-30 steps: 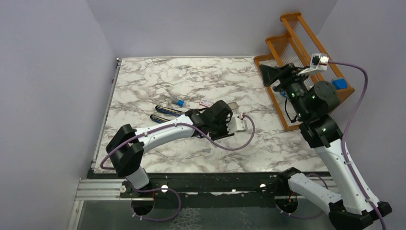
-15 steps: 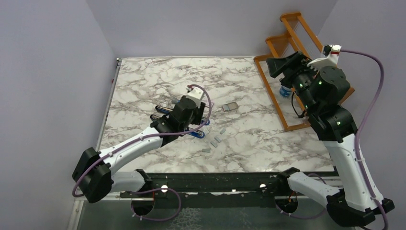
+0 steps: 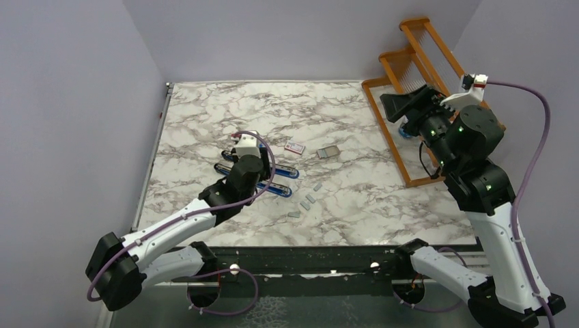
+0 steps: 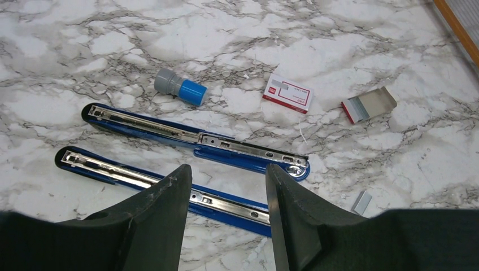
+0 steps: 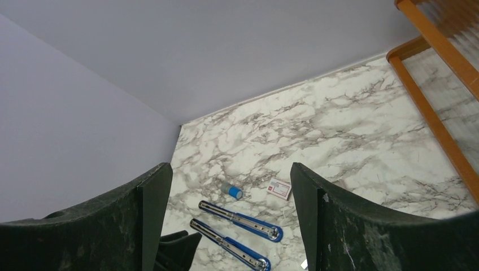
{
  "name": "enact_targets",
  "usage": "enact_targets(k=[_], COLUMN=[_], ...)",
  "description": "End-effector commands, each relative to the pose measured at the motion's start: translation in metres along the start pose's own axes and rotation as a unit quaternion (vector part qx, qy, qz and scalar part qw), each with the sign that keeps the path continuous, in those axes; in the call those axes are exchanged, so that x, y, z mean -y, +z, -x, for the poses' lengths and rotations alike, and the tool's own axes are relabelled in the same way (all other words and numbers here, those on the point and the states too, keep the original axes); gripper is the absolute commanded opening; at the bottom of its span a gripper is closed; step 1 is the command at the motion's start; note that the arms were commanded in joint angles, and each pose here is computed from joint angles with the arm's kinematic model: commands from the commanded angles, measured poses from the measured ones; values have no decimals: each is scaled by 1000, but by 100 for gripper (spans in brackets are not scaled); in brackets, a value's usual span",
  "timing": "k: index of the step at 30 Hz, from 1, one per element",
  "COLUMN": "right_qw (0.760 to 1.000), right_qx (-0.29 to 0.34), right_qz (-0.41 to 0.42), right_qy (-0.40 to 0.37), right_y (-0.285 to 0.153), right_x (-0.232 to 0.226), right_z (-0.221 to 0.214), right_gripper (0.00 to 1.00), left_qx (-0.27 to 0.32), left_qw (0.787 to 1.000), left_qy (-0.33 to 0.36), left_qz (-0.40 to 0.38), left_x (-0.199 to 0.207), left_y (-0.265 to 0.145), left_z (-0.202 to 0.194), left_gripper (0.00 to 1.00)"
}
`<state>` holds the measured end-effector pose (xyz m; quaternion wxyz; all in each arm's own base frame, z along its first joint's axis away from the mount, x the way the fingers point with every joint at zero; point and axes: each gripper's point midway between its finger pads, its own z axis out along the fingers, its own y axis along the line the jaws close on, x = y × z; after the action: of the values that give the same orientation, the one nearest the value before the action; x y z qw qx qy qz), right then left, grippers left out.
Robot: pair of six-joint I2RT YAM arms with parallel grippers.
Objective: Load the staples into the stapler
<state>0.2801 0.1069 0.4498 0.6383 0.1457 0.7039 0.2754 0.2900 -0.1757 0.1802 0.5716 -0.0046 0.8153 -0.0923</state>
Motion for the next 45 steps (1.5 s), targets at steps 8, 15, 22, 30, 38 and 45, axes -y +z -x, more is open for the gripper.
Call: enact_targets(k=[8, 15, 22, 30, 38, 45], right_qw=[1000, 999, 999, 999, 995, 966], right_qx=[-6, 11, 26, -4, -74, -185], right_qz=[1, -10, -5, 15, 21, 91], right_qy=[-12, -36, -46, -40, -58, -158], right_y=[-10, -4, -9, 0, 27, 62], right_x=[9, 13, 12, 6, 28, 39], right_z=[-12, -5, 2, -13, -79, -160], right_gripper=[80, 80, 80, 80, 81, 82], left_qx=[57, 73, 85, 73, 63, 38], left_qw=[997, 995, 996, 997, 996, 998], left_qy=[-43, -38, -12, 20, 51, 38], left_qz=[38, 50, 38, 25, 31, 39], left_x=[-18, -15, -5, 0, -6, -16], left_y=[-13, -6, 3, 6, 10, 30], left_z=[30, 41, 48, 47, 41, 48], left_gripper=[54, 54, 54, 56, 62, 66])
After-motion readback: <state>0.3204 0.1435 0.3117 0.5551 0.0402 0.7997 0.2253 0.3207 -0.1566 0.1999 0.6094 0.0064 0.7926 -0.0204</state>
